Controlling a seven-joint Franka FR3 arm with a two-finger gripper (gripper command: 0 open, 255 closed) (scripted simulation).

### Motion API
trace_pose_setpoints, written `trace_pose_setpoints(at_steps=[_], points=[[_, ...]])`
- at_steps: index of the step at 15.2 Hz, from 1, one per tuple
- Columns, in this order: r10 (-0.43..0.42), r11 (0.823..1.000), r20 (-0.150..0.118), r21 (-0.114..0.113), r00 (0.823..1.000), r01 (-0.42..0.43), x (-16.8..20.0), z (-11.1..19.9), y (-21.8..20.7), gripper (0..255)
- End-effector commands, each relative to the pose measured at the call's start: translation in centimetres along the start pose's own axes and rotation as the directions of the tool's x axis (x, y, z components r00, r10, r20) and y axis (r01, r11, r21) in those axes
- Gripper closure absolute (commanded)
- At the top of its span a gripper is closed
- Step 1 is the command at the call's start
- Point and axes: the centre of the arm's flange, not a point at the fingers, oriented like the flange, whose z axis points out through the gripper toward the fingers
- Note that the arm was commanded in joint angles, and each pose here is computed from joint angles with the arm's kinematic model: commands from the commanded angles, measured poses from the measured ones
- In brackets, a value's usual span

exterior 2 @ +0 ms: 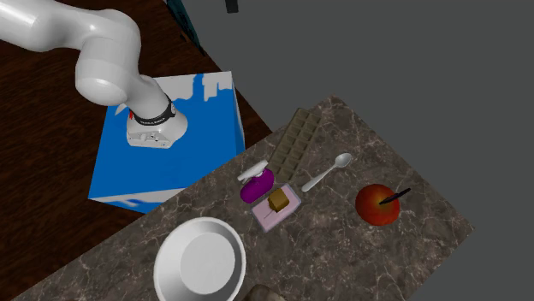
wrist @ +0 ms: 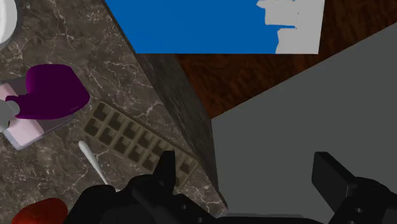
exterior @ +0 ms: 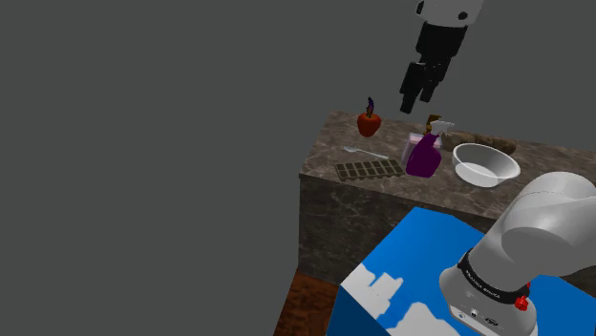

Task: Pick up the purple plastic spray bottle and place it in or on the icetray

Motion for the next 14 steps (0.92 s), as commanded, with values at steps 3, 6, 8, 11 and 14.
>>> trace_pose_setpoints(at_steps=[3,6,8,11,14], points=[[-0.027,1.000,0.012,-0.001,1.000,0.027,-0.1,1.1,2.4,0],[-0.067,0.998,0.029,-0.003,0.997,0.067,-0.1,2.7,5.9,0],[-0.094,0.996,0.041,-0.003,0.995,0.094,0.0,3.8,8.3,0],[-0.133,0.991,0.059,-0.004,0.989,0.134,0.2,5.4,11.9,0],[-0.173,0.985,0.076,-0.003,0.982,0.174,0.5,6.9,15.4,0]])
